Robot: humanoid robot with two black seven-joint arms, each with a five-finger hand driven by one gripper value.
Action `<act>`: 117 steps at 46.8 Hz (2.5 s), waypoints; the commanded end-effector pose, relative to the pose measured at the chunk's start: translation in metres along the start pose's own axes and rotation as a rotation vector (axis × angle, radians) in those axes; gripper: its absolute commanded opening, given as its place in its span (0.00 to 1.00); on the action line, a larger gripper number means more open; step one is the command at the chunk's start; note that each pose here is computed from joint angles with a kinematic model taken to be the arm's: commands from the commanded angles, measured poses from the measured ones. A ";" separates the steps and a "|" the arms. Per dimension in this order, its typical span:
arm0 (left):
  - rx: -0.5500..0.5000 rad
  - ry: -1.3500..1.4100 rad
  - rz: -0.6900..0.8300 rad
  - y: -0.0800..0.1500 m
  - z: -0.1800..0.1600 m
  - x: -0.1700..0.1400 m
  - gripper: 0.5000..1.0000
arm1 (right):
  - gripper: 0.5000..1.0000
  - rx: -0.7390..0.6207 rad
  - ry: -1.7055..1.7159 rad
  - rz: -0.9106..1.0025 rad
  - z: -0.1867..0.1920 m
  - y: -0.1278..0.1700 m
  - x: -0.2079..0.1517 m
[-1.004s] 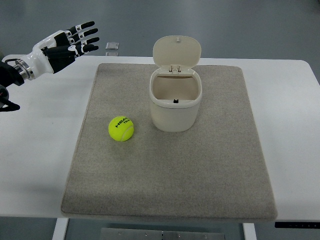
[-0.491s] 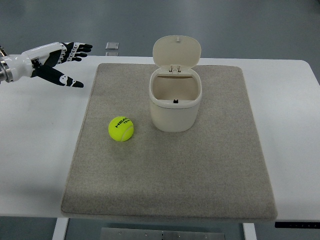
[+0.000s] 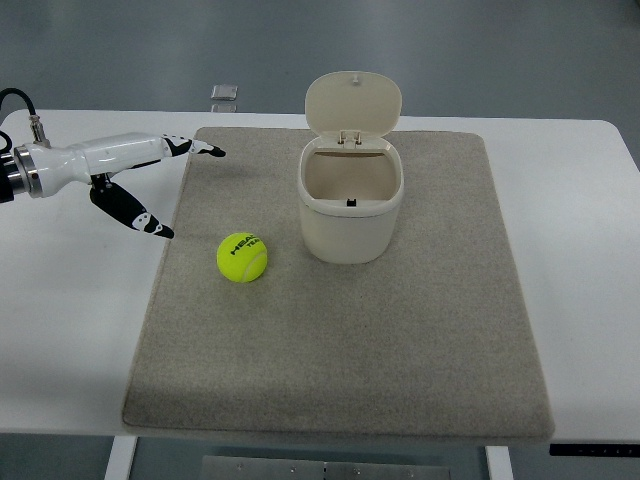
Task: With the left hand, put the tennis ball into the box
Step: 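Lower the open left hand over the yellow-green tennis ball, then close the left hand fingers around the tennis ball, then lift the ball with the left hand and carry it over the cream bin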
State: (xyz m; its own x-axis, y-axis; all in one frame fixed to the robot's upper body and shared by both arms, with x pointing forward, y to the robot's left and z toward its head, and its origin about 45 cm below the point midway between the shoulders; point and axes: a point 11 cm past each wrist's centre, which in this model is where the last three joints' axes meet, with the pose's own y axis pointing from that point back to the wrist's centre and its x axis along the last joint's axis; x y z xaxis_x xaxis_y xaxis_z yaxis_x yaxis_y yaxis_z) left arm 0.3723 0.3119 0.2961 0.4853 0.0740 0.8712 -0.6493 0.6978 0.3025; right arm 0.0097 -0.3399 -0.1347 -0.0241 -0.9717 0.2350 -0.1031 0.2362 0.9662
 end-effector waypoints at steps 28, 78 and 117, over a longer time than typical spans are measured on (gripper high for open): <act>-0.144 -0.234 -0.091 -0.049 0.039 -0.051 0.97 | 0.81 0.001 0.000 0.000 0.000 0.000 0.000; -0.131 -0.389 -0.152 -0.062 0.035 -0.058 0.06 | 0.81 -0.001 0.000 0.000 0.000 0.000 0.000; -0.171 -0.728 0.005 -0.016 0.089 0.075 0.00 | 0.81 -0.001 -0.001 0.000 0.000 0.000 0.000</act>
State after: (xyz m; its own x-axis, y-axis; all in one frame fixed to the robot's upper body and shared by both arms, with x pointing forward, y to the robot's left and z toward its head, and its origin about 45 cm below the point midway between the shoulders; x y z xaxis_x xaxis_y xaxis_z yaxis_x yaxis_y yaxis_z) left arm 0.3656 0.2565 0.3838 -0.0406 -0.3799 0.9241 -0.5418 0.7855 0.2991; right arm 0.0097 -0.3400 -0.1347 -0.0243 -0.9717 0.2350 -0.1029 0.2363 0.9662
